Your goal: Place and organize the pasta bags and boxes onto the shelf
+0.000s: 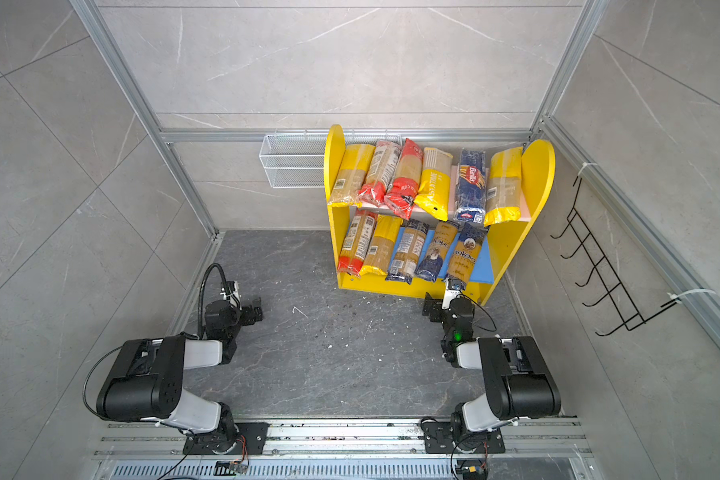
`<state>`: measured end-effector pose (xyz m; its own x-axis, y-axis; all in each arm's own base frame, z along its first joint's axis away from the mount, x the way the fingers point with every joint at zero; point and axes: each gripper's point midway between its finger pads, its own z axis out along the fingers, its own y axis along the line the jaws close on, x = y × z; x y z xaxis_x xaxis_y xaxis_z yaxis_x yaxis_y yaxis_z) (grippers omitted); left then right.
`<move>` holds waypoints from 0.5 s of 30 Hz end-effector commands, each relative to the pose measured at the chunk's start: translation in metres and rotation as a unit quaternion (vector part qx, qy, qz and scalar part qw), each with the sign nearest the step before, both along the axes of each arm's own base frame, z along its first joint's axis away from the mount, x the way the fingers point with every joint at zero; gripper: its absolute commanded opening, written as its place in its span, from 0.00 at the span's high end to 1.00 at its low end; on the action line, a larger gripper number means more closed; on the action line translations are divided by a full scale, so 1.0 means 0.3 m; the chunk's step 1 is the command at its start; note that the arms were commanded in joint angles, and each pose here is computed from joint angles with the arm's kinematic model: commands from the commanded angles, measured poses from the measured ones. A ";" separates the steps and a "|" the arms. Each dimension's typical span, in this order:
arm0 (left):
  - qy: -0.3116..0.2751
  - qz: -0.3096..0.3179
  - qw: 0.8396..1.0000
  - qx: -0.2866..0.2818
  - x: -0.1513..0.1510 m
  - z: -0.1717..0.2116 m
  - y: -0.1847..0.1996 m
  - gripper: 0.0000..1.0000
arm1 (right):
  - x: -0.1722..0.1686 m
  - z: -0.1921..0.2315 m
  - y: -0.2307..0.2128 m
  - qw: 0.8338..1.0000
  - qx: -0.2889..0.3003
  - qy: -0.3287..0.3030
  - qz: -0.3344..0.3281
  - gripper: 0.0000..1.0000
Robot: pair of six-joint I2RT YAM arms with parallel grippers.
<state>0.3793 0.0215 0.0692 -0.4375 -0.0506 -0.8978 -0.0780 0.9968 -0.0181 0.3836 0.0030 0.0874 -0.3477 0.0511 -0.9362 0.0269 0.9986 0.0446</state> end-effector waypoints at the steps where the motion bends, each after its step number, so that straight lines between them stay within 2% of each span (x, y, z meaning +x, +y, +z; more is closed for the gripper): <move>1: -0.033 -0.006 0.999 0.016 0.022 0.056 -0.002 0.00 | 0.016 0.028 0.001 1.000 -0.007 -0.013 -0.001 0.00; 15: -0.033 -0.005 0.999 0.015 0.021 0.055 0.001 0.00 | 0.021 0.024 0.009 1.000 -0.012 -0.008 0.001 0.00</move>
